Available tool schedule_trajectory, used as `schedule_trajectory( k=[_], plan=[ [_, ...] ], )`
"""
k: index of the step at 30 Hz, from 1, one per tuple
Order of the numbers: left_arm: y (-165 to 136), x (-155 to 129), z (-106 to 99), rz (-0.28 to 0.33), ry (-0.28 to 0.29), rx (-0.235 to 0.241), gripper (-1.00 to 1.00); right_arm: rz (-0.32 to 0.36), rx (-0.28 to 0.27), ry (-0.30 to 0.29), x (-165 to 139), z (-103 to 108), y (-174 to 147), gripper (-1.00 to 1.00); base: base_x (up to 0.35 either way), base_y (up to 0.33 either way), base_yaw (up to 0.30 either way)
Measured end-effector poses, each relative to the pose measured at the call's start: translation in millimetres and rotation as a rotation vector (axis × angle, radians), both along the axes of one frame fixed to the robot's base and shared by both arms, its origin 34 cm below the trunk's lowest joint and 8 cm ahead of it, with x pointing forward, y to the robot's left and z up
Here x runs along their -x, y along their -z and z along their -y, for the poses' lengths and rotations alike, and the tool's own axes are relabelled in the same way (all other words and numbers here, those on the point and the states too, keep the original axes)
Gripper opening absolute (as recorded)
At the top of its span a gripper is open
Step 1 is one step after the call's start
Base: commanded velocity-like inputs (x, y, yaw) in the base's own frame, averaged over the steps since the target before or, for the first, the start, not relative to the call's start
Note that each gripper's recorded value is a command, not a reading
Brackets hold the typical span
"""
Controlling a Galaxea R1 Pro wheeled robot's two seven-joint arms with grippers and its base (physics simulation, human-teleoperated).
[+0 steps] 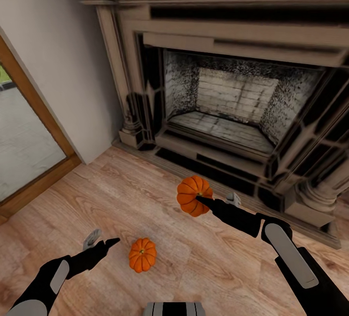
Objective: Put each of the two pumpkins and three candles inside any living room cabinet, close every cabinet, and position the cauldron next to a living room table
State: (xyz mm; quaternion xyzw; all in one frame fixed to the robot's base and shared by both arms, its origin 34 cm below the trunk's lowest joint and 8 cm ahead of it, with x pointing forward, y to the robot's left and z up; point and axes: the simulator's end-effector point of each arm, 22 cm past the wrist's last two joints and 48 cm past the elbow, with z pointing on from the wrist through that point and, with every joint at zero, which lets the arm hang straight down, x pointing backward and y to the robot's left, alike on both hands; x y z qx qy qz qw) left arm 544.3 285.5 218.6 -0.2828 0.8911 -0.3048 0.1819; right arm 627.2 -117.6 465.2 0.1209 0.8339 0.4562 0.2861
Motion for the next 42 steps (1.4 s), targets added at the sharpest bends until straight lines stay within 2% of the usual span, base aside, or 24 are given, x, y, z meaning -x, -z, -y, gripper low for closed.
schedule_trajectory(
  k=[6,23,29,42],
  plan=[
    [7.8,2.3,-0.5,-0.012,-0.021,0.012,1.00,-0.019,0.001,-0.001,0.7,-0.4,11.4,-1.00,0.000,0.000,0.000],
    [40.4,22.5,4.2,-0.073,-0.009,0.013,1.00,-0.086,0.002,-0.003,5.0,0.2,49.7,-1.00,0.000,0.000,0.000],
    [51.3,30.0,5.4,-0.095,-0.005,0.014,1.00,-0.092,-0.030,-0.019,7.0,-5.2,54.0,-1.00,0.000,0.000,0.000],
    [74.6,47.4,6.0,-0.146,-0.004,0.016,1.00,-0.140,-0.034,-0.019,11.6,-5.5,82.4,-1.00,0.000,0.000,0.000]
  ],
)
